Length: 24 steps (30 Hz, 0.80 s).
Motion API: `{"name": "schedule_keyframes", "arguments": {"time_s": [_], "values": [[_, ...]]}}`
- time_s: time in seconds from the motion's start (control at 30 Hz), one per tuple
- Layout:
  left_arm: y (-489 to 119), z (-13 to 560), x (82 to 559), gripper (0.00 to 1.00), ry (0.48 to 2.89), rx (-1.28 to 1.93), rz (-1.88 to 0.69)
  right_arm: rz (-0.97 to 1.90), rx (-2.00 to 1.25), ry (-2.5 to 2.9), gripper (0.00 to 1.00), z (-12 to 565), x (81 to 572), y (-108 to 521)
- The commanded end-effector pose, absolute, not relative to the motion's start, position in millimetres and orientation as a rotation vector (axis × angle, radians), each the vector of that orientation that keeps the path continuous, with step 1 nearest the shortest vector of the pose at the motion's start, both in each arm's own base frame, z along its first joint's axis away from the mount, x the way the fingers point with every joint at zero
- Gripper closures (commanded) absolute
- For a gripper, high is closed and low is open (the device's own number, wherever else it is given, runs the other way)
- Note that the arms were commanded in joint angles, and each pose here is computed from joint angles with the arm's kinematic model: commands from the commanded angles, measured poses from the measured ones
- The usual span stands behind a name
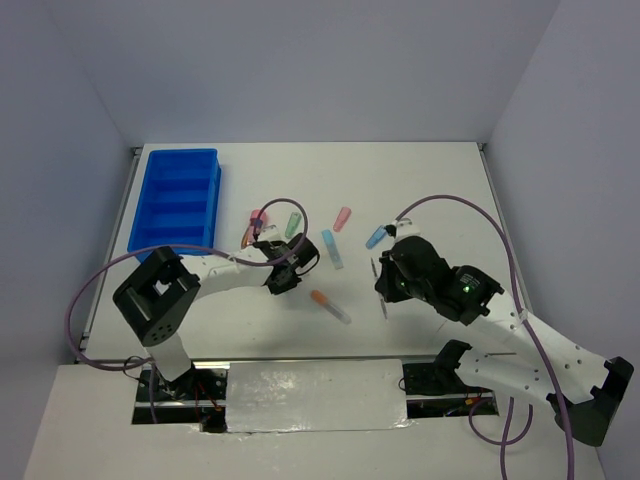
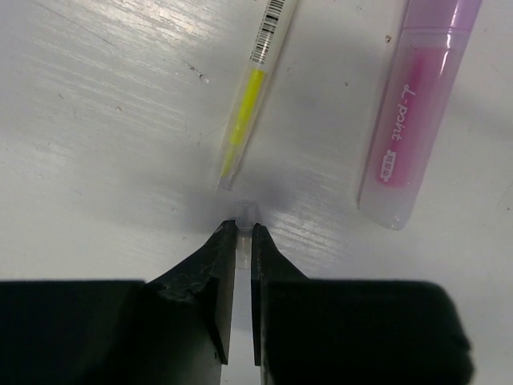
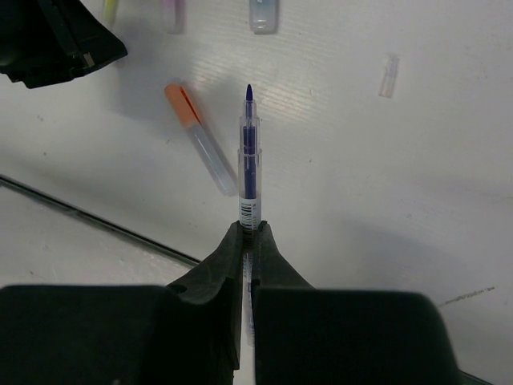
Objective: Sort the stationery into containers
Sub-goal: Close the pen cap on the pen.
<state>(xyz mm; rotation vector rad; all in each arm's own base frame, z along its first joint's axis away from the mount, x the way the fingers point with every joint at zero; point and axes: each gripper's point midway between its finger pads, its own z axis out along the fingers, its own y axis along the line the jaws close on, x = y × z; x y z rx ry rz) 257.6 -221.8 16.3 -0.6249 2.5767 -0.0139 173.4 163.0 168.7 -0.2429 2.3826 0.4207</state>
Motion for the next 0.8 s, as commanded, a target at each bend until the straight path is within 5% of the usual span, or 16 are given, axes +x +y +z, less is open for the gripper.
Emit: {"name": "schedule_keyframes", "arguments": {"time_s": [0.0, 0.1, 0.47, 0.77], "values": [[-221, -7, 236, 0.84, 2.684, -0.577, -0.029, 0.501, -0.257, 2.304, 1.00, 190, 179, 176], [-225, -5, 232, 1.00, 2.700, -0.548, -0.075, 0.493, -0.258, 2.308, 1.00, 188, 180, 176], [-256, 134, 245, 1.00, 2.396, -0.327, -0.321, 0.735, -0.310, 2.143, 1.00, 195, 178, 211], [-274, 280, 235, 1.00, 1.936, -0.115, -0.880, 1.027, -0.261, 1.879, 1.00, 241, 140, 270]]}}
